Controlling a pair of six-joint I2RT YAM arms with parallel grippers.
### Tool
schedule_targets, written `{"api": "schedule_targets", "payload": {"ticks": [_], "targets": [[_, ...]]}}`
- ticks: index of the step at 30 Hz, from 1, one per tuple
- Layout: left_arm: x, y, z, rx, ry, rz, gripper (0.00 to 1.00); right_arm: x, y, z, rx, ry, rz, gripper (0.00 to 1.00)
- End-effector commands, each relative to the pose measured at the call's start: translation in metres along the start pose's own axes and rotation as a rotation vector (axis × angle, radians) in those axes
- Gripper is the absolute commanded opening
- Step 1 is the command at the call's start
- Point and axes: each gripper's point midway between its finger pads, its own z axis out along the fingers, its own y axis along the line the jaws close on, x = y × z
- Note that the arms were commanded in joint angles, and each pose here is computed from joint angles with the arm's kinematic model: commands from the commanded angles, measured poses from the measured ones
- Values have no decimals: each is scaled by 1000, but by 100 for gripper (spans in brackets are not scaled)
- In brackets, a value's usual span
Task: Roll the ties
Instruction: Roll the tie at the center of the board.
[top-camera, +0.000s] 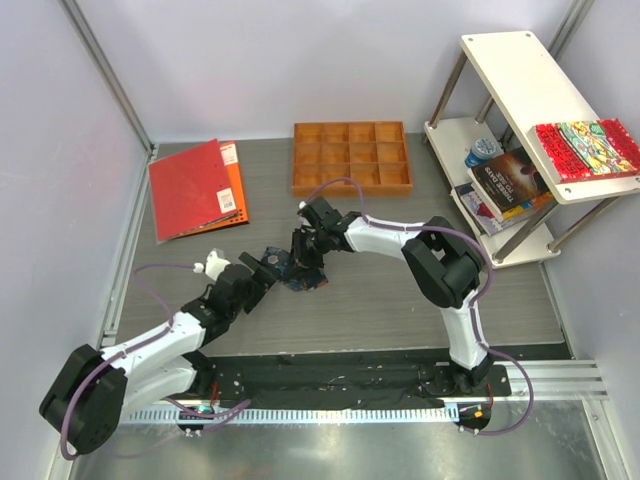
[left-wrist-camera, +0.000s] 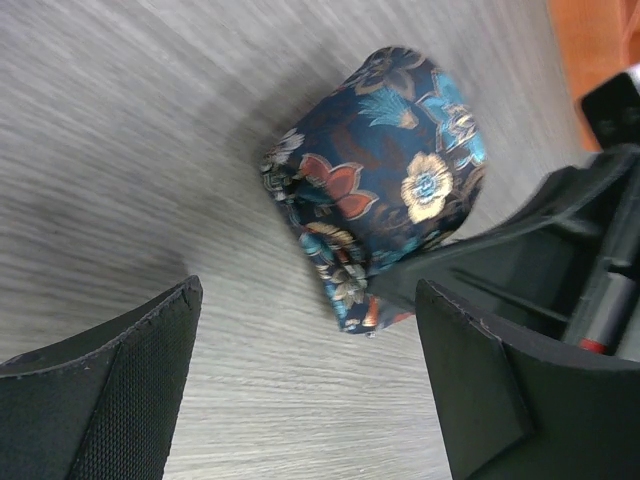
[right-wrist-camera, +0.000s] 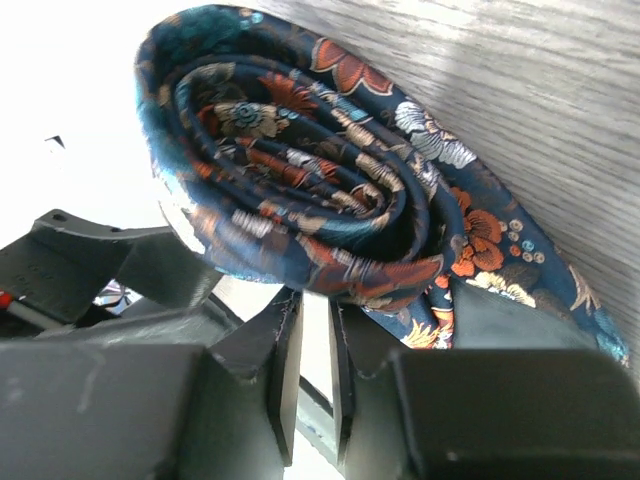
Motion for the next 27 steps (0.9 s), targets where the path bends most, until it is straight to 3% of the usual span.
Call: {"api": "schedule_targets", "payload": {"ticks": [1, 2, 3, 6, 7, 8, 9, 13, 19, 27], "targets": [[-18, -26, -6, 30, -43, 32, 85, -14, 43, -34, -108, -76, -51, 23], [-29, -38, -12, 24, -70, 44, 85, -16, 49, -43, -122, -89, -59, 24], [-31, -22, -18, -50, -59, 123, 85, -17, 52, -48, -127, -97, -62, 25], [-52, -40, -31, -38, -71, 216, 88, -20, 53, -60, -119, -125, -57, 26], [-64, -38, -32, -49, -78, 281, 98, -20, 51, -60, -112, -126, -51, 26], [-68, -44, -32, -29, -61, 306, 100, -22, 50, -60, -106, -136, -42, 26], [-65, -64, -36, 49, 2, 322, 100, -22, 46, -56, -96, -132, -30, 26], [-88, -69, -33, 28, 107, 396, 99, -20, 33, -44, -60, -130, 18, 25], [-111, -82, -26, 44, 173, 487, 98, -8, -3, -45, 0, -208, 101, 23], [-103, -67, 13, 59, 258, 591, 97, 14, -58, -13, 104, -131, 135, 19]]}}
